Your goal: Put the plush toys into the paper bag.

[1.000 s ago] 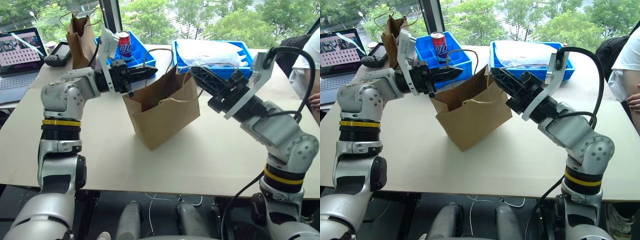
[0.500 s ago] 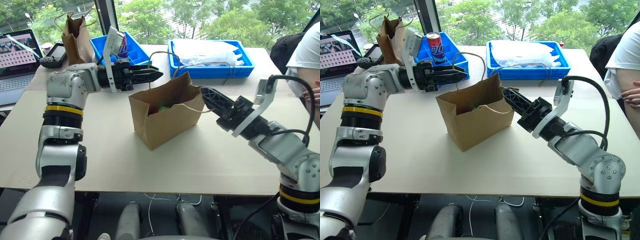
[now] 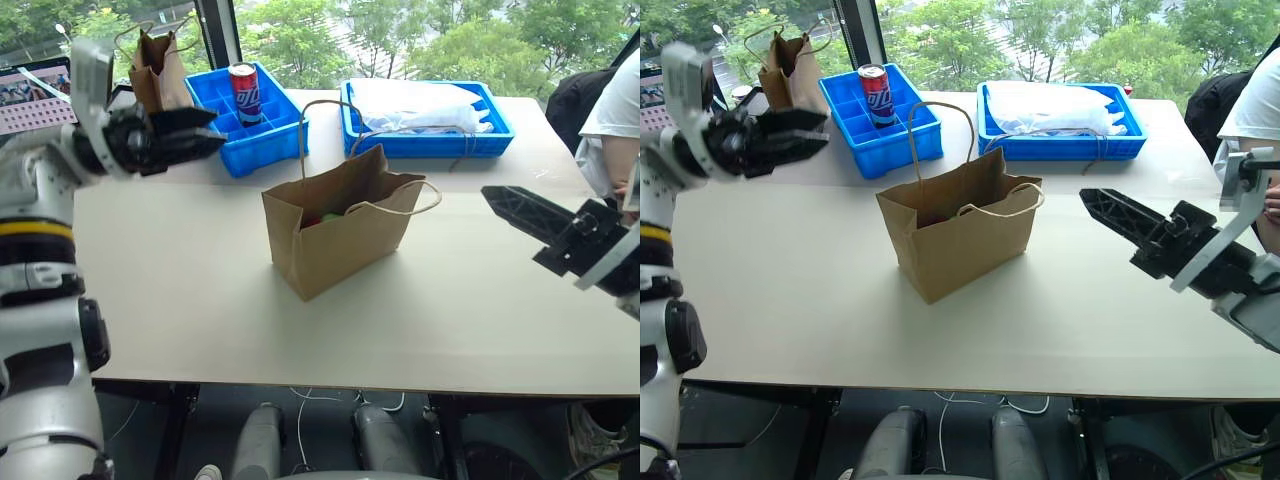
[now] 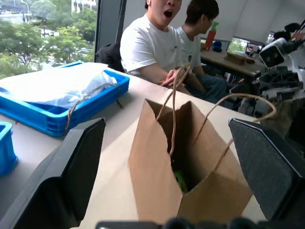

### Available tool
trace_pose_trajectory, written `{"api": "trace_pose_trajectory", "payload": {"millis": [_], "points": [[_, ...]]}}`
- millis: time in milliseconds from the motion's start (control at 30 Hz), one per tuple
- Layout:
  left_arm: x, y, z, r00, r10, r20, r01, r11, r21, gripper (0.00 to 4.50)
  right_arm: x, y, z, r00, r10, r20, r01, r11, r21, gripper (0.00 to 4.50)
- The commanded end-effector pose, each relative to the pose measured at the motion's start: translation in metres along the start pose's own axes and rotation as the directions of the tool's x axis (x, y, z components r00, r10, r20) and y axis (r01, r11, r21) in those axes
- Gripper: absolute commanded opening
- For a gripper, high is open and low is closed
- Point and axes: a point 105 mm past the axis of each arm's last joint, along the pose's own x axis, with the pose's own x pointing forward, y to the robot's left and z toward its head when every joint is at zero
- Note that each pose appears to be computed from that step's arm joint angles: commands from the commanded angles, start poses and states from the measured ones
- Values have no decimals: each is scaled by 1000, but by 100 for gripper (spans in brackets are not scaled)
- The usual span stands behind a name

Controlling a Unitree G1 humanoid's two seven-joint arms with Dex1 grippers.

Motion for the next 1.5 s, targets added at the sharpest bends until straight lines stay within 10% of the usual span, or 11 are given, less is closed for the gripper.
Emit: {"api": "trace_pose_trajectory", "payload": {"millis": [33,467,1367,1500], "points": [[-4,-10,-1,999,-40,0,40,998,47,449,8,14,-36,982,1,-191,-48,970,-240,425],[26,-11,-30,1000,-17,10,15,989,150,450,108,46,-75,995,56,-88,-103,667,-738,2],[75,-44,-56,987,-163,-15,164,984,65,450,166,61,-79,984,178,33,-96,669,-737,2],[76,-34,-76,985,-90,-148,113,982,152,348,167,61,-79,984,176,41,-90,678,-730,0]]}}
